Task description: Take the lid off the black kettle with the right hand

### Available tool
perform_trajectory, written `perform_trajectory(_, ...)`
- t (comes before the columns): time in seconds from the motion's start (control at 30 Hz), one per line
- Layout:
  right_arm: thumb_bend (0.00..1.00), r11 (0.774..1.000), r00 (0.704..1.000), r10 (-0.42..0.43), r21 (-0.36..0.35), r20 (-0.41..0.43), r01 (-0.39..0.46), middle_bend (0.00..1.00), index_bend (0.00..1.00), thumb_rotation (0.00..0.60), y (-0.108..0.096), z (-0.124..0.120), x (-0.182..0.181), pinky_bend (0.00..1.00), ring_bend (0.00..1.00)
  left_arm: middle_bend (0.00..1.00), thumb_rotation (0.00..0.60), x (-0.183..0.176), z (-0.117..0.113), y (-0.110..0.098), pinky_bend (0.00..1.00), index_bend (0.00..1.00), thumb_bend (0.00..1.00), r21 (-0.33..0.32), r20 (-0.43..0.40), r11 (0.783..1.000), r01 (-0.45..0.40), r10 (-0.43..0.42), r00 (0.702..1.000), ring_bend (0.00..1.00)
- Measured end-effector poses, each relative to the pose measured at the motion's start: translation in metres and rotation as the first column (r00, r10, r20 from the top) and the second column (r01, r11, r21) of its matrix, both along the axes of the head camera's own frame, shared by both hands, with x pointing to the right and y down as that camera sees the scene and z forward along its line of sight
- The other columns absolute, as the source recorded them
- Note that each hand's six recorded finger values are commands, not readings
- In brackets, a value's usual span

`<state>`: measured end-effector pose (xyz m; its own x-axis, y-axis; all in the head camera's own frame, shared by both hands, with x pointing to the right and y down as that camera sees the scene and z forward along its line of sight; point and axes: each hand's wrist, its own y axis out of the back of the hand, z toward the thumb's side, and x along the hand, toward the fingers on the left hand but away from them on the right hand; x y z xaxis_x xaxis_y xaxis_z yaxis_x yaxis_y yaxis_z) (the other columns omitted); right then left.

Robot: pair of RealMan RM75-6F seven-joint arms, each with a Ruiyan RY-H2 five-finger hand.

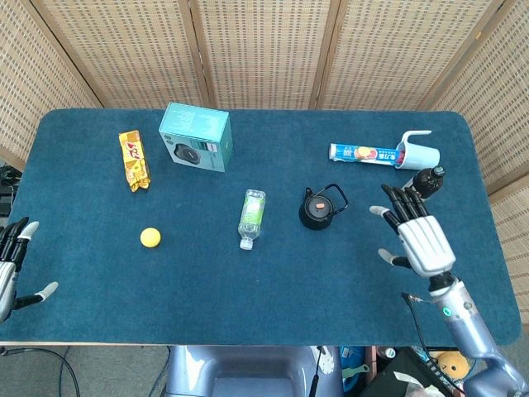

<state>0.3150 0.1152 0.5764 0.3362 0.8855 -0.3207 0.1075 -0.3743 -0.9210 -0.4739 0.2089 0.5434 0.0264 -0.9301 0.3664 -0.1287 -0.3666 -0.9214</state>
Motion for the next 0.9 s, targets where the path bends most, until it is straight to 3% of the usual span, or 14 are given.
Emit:
perform_trajectory(0.2, 0.44, 0.992, 1.0, 0.022, -0.123, 0.002, -0.022, 0.0, 0.45, 0.6, -0.048, 0.032, -0.035, 0.0, 0.0, 0.0, 0.6, -0.005, 0.004, -0.005, 0.0, 0.0, 0.15, -0.007, 0.01, 1.0, 0.014, -0.014, 1.0, 0.0)
perform_trajectory(0.43, 0.45, 0.979, 0.999, 0.043, -0.2, -0.017, -0.045, 0.0, 0.45, 0.6, -0.079, 0.068, -0.081, 0.0, 0.0, 0.0, 0.6, -0.009, 0.008, -0.008, 0.0, 0.0, 0.15, -0.016, 0.016, 0.999, 0.029, -0.029, 0.999, 0.0)
perform_trajectory(0.63, 0.45, 0.978, 0.997, 0.017, -0.208, -0.072, -0.031, 0.0, 0.45, 0.6, -0.089, 0.093, -0.109, 0.0, 0.0, 0.0, 0.6, -0.012, 0.011, -0.009, 0.0, 0.0, 0.15, -0.026, 0.02, 0.999, 0.037, -0.036, 0.999, 0.0)
perform_trajectory(0.9, 0.48, 0.971, 0.988, 0.038, -0.228, -0.148, -0.071, 0.0, 0.48, 0.6, -0.093, 0.117, -0.115, 0.0, 0.0, 0.0, 0.6, -0.013, 0.012, -0.01, 0.0, 0.0, 0.15, -0.03, 0.019, 0.999, 0.043, -0.043, 0.999, 0.0)
